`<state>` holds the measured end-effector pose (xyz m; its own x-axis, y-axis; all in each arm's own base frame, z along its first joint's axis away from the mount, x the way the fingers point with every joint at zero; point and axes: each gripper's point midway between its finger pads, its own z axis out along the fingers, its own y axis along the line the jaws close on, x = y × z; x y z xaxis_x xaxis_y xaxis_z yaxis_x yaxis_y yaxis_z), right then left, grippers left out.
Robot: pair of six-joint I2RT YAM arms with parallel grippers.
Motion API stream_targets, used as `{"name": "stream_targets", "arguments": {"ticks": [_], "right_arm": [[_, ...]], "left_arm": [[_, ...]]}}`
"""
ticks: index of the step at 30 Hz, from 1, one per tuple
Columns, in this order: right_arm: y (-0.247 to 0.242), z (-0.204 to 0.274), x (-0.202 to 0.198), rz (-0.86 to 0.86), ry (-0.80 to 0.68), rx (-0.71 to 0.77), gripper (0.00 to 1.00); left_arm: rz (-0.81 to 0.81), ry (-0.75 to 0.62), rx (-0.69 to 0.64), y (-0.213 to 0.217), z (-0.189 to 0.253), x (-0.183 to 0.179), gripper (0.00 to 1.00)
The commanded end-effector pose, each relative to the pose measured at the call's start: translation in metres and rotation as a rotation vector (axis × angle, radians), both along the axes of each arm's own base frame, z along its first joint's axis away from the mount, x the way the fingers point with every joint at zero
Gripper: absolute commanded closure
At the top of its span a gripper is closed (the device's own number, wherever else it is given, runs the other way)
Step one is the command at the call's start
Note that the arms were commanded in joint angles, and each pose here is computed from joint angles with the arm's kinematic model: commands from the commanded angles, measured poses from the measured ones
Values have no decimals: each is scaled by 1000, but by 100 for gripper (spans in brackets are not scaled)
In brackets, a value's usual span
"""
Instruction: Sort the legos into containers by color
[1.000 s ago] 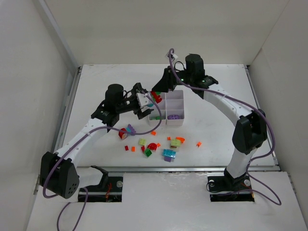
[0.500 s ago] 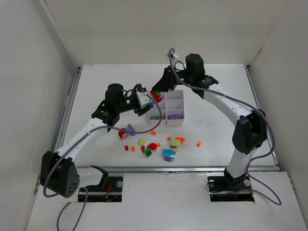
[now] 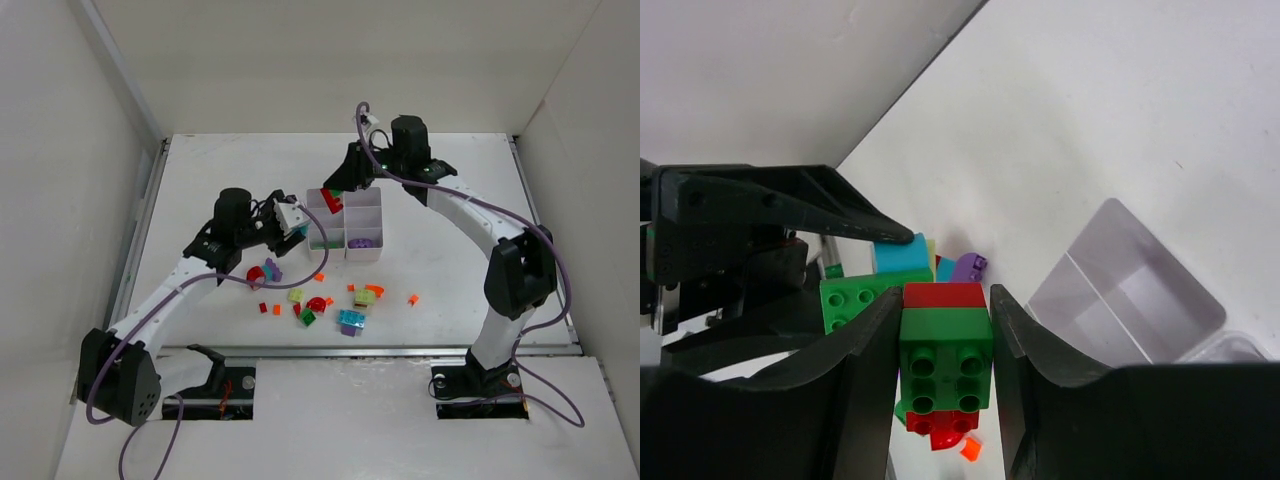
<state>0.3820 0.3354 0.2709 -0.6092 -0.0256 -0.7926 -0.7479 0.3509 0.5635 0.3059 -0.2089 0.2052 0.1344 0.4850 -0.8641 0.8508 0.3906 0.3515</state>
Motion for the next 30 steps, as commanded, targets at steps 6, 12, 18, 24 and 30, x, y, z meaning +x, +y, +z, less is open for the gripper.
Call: {"name": "stream_targets", "arguments": {"ticks": [6, 12, 18, 24, 30], "right_arm": [[-4, 11, 3, -30, -49, 13, 100], [-6, 13, 0, -39, -47, 9, 100], [-4, 8, -4, -30, -31, 1, 100], [-2, 20, -9, 3, -119, -2, 100], [-4, 54, -15, 34, -312, -1, 100]], "left_arm": [[83, 73, 67, 23, -39, -15, 100], [22, 113, 235, 49, -100, -35, 72], [-3, 86, 238, 49, -105, -34, 35], [3, -37, 141, 32, -48, -6, 17], [-147, -57, -48, -6, 24, -11, 16]]}}
